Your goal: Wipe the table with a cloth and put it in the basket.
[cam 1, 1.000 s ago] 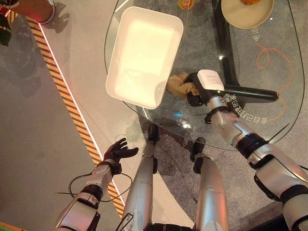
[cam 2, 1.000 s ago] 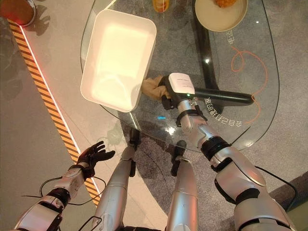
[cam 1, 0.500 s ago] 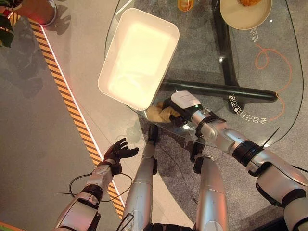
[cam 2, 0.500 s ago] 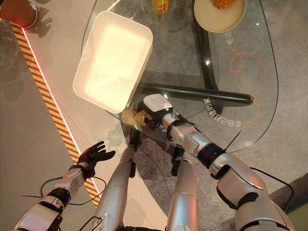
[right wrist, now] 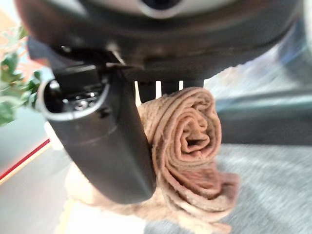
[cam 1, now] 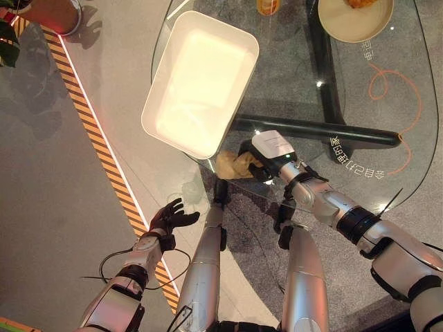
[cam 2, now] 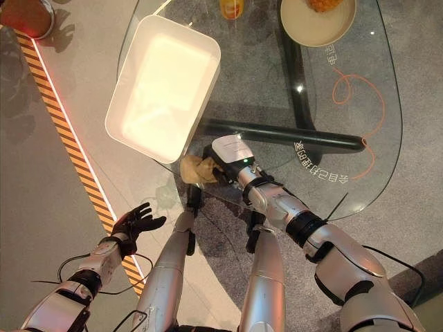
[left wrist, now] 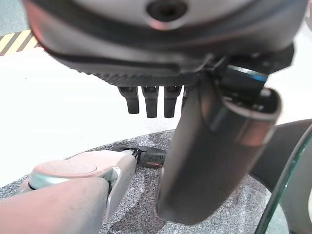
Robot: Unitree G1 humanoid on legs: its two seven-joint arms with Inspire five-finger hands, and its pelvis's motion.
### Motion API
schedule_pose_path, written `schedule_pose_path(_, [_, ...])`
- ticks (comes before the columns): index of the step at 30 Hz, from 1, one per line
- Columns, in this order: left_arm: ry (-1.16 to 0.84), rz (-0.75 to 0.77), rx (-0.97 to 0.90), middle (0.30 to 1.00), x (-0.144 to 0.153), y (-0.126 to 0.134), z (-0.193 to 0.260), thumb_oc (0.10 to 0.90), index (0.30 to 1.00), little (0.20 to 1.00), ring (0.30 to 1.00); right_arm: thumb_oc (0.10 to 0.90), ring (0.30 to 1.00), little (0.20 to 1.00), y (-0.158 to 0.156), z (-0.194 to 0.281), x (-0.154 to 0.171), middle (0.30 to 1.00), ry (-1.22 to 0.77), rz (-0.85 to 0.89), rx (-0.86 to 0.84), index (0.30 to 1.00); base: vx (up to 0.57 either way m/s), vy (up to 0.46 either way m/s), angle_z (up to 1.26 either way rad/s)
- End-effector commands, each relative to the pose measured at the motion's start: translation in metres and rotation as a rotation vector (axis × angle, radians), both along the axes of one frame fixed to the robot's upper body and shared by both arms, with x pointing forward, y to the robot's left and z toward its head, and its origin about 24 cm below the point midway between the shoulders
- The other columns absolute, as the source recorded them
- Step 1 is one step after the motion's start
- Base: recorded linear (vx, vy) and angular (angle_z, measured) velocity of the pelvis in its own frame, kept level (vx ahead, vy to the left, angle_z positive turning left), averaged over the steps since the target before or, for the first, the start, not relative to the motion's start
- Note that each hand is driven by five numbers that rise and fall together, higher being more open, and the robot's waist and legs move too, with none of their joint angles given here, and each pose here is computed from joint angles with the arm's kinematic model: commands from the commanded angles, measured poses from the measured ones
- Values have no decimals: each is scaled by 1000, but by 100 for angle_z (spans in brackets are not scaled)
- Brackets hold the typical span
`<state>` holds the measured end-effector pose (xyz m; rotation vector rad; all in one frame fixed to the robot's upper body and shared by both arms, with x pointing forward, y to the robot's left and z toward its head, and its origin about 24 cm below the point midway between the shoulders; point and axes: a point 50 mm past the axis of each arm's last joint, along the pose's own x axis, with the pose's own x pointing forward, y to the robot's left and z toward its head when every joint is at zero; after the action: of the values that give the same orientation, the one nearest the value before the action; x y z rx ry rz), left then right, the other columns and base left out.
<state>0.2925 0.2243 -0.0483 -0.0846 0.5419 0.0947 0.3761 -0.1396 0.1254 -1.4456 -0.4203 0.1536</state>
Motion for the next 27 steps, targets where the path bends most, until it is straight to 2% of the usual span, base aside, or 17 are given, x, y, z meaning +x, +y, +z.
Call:
schedule_pose_path(1, [32,28,30,900,-11,8,-10,800,900,900,900,100,300,200,-17,74,14,300,-324,-101,170,300,0,0,0])
schedule_pose_path(6, [32,34,29,900,-12,9,-9,800,900,900,900,100,300,200,-58,94,19,300,-419,-284,229,300,0,0,0])
schedule_pose_path(8, [32,36,28,900,-13,10,-9,800,900,900,900,100,300,200,-67,97,19,300,-436,-322,242,300,0,0,0])
schedule_pose_path(14, [29,43,20,900,-13,14,-8,800,900,900,900,100,300,200,-119,99,13,300,-497,-535,274,300,0,0,0])
schedule_pose_path(18, [28,46,23,900,-14,16,-8,800,900,900,900,100,300,200,-150,98,5,300,-523,-670,300,300,0,0,0])
schedule_pose_path(21, [30,54,24,900,-16,19,-8,800,900,900,900,100,300,200,-177,93,-6,300,-548,-801,395,300,0,0,0])
schedule_pose_path(27, [28,66,26,900,-17,26,-6,800,900,900,900,100,300,200,-210,86,-23,300,-575,-980,485,300,0,0,0])
